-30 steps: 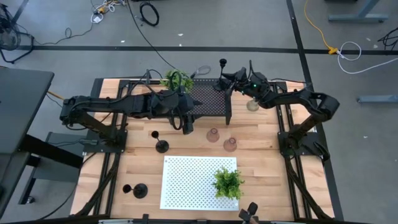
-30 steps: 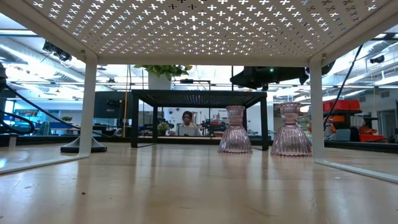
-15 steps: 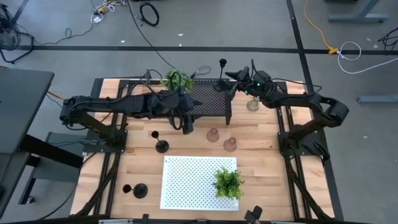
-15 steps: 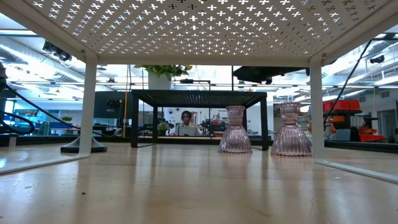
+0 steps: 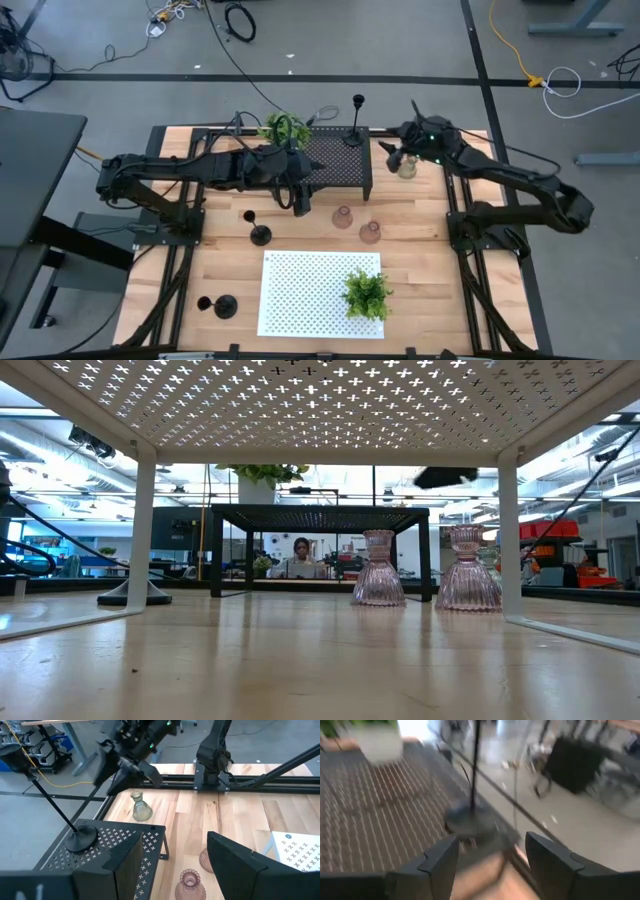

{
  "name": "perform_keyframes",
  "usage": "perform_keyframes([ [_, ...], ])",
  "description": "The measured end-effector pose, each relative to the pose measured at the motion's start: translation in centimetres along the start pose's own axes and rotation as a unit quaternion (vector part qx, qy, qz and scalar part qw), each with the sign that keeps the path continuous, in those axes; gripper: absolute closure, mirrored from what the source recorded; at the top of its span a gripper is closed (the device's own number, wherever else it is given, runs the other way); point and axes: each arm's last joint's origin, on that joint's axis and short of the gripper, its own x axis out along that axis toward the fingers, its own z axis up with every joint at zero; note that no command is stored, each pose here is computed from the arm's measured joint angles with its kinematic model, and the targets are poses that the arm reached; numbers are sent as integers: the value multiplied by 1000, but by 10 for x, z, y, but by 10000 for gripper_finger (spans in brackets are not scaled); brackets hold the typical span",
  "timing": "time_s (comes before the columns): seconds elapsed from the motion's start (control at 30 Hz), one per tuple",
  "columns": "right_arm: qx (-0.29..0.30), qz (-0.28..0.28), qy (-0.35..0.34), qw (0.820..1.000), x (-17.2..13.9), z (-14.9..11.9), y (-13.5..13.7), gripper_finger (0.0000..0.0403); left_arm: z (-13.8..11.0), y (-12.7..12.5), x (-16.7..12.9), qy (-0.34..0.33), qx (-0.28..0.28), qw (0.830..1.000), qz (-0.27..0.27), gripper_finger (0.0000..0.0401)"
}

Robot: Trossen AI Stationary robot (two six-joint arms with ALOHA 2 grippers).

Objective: Pick & Place candle stick holders
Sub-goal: Put the small green glass candle holder on the white shelf

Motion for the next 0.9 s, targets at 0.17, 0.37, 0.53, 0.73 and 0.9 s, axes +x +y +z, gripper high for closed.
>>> perform_keyframes([
  [0.17, -4, -22, 66, 998, -19, -9, 1, 166, 0, 0, 0, 0, 0, 1000, 0, 179],
  [0.37, 11, -55, 169, 984, -31, -28, 2, 154, 0, 0, 0, 0, 1, 1000, 0, 179],
  [0.53, 36, -79, 185, 979, -29, -39, 2, 146, 0, 0, 0, -1, 3, 1000, 0, 179],
  [0.73, 80, -146, 228, 959, -32, -54, 1, 147, 0, 0, 0, -1, 3, 1000, 0, 179],
  [0.9, 104, -144, 238, 955, -29, -70, 4, 142, 0, 0, 0, -1, 5, 1000, 0, 179],
])
